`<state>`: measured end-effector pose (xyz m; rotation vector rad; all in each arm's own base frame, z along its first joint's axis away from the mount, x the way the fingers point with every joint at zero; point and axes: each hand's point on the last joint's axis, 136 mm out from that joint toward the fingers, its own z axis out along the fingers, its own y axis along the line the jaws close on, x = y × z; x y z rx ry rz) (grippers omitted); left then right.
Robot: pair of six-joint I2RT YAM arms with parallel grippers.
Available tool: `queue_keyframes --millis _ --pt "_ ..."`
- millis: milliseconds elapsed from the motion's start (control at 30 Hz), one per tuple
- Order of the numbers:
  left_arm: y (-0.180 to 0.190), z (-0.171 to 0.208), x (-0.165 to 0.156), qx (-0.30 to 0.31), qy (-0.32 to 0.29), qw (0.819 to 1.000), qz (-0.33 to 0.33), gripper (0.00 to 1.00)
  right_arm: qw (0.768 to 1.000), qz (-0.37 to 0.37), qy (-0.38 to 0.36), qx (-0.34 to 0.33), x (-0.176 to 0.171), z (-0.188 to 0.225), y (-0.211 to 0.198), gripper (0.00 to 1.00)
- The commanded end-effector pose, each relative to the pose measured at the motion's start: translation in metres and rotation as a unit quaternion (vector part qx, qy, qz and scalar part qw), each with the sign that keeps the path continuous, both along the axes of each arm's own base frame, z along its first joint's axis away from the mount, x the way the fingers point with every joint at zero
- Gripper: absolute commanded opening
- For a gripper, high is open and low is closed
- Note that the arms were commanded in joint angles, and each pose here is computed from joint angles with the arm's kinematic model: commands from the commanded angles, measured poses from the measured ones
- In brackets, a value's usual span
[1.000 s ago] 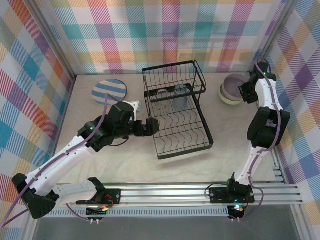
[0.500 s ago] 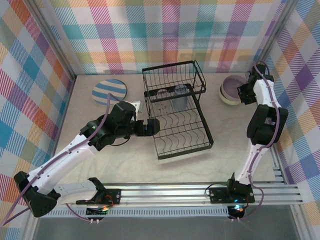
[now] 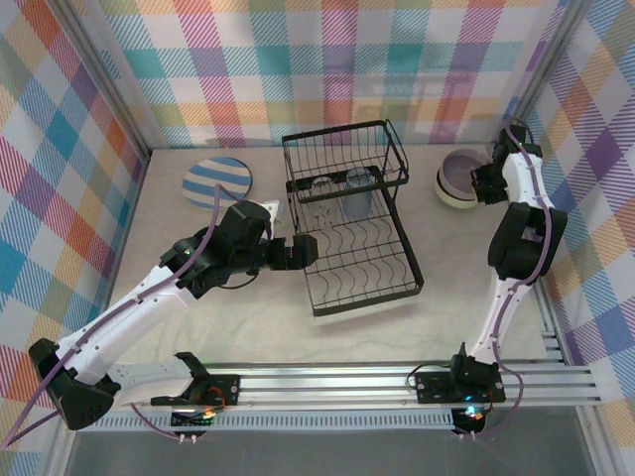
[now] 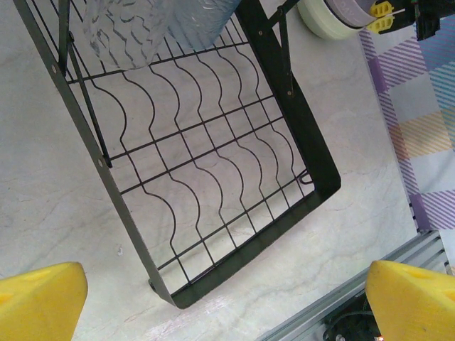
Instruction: Unload the mixed dishes from the dish rack
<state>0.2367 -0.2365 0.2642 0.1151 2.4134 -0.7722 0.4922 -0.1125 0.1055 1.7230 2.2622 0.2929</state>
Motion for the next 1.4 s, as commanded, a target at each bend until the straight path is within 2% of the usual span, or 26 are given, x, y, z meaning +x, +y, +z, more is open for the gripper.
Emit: queue_keyframes --millis 0,333,533,733,933,1100,1367 --pt "0.001 0.011 0.000 -0.015 -0.001 1.000 0.007 1.00 0.999 -0.007 -0.038 0.012 0.013 0.026 -0.002 0.00" --pt "0.005 0.013 -0.003 -0.030 -0.005 0.999 0.016 1.00 0.999 0.003 -0.041 0.027 0.015 0.028 -0.001 0.26" --pt "0.007 0.018 -0.005 -0.041 -0.015 0.999 0.015 1.00 0.997 0.016 -0.065 0.037 0.017 0.041 0.004 0.36" --pt "0.002 0.029 -0.009 -0.064 -0.028 0.998 -0.004 1.00 0.993 0.046 -0.093 0.047 0.015 0.054 0.015 0.59" --pt "-0.010 0.032 -0.014 -0.092 -0.023 0.995 -0.036 1.00 0.989 0.067 -0.122 0.055 0.008 0.069 0.024 0.75" --pt "-0.015 0.024 -0.015 -0.097 -0.011 0.994 -0.045 1.00 0.984 0.077 -0.140 0.075 -0.005 0.072 0.038 0.78" --pt "-0.014 0.000 -0.007 -0.118 0.018 0.993 -0.023 1.00 0.979 0.108 -0.144 0.100 -0.042 0.057 0.067 0.81"
